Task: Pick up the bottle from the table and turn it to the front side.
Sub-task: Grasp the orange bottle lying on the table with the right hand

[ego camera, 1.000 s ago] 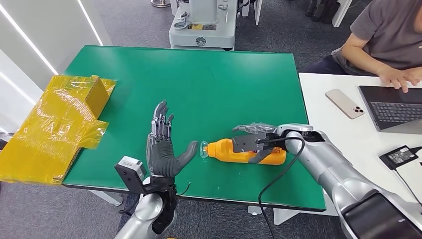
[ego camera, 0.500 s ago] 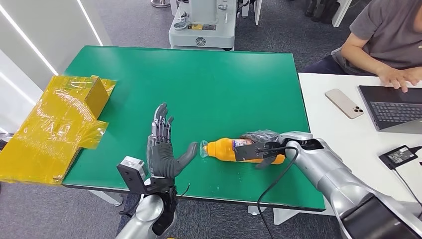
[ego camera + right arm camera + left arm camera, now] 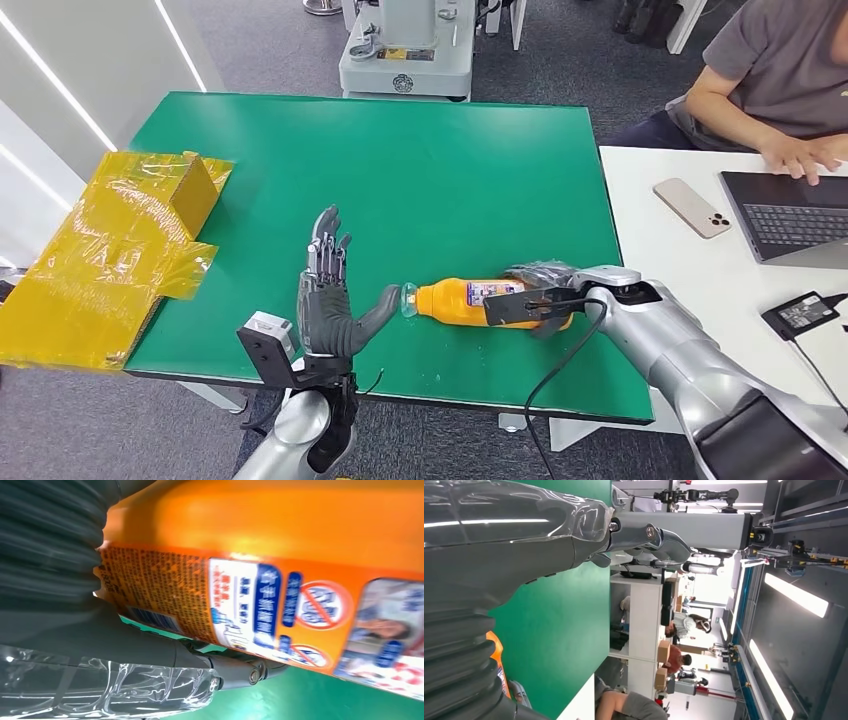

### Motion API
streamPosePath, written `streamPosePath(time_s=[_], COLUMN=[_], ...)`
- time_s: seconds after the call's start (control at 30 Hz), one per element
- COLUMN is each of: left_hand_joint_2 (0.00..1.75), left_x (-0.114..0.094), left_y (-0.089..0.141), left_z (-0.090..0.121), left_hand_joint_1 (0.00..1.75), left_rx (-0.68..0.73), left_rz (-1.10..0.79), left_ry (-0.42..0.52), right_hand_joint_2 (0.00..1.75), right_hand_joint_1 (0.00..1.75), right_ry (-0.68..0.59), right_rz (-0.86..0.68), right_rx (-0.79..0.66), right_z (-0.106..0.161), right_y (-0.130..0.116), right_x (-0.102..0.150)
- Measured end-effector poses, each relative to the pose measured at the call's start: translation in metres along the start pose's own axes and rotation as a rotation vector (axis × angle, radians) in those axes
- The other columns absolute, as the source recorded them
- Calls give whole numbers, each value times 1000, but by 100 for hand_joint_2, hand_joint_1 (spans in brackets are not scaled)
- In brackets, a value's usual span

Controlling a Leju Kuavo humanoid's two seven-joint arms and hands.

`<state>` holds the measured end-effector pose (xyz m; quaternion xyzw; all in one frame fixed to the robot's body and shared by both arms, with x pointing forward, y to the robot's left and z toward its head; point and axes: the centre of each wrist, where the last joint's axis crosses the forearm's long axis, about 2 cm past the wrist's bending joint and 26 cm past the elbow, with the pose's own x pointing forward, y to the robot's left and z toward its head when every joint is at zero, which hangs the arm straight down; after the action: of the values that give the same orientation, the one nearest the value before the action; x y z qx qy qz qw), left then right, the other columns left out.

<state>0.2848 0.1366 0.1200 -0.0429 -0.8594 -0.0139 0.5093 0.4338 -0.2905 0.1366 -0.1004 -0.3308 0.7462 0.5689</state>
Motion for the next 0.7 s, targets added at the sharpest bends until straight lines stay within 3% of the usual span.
streamPosePath(time_s=[0.13,0.2,0.27,0.33,0.7], left_hand_joint_2=[175,175,175,175,175], left_x=[0,0,0,1,0], left_y=[-1,-1,-1,-2,-2], left_z=[0,0,0,0,0], left_hand_joint_1=[0,0,0,0,0], left_rx=[-3,-5,-10,-14,-21], left_rz=[3,4,7,8,9], left_ry=[0,1,2,1,2], right_hand_joint_2=[175,175,175,175,175], right_hand_joint_1=[0,30,112,168,175], right_ry=[11,8,-17,-52,-120], right_rz=[-1,-4,-13,-23,-24], right_rx=[3,4,2,-5,-37], right_z=[1,2,2,2,3], right_y=[2,4,6,8,12], right_x=[-5,-7,-9,-10,-14])
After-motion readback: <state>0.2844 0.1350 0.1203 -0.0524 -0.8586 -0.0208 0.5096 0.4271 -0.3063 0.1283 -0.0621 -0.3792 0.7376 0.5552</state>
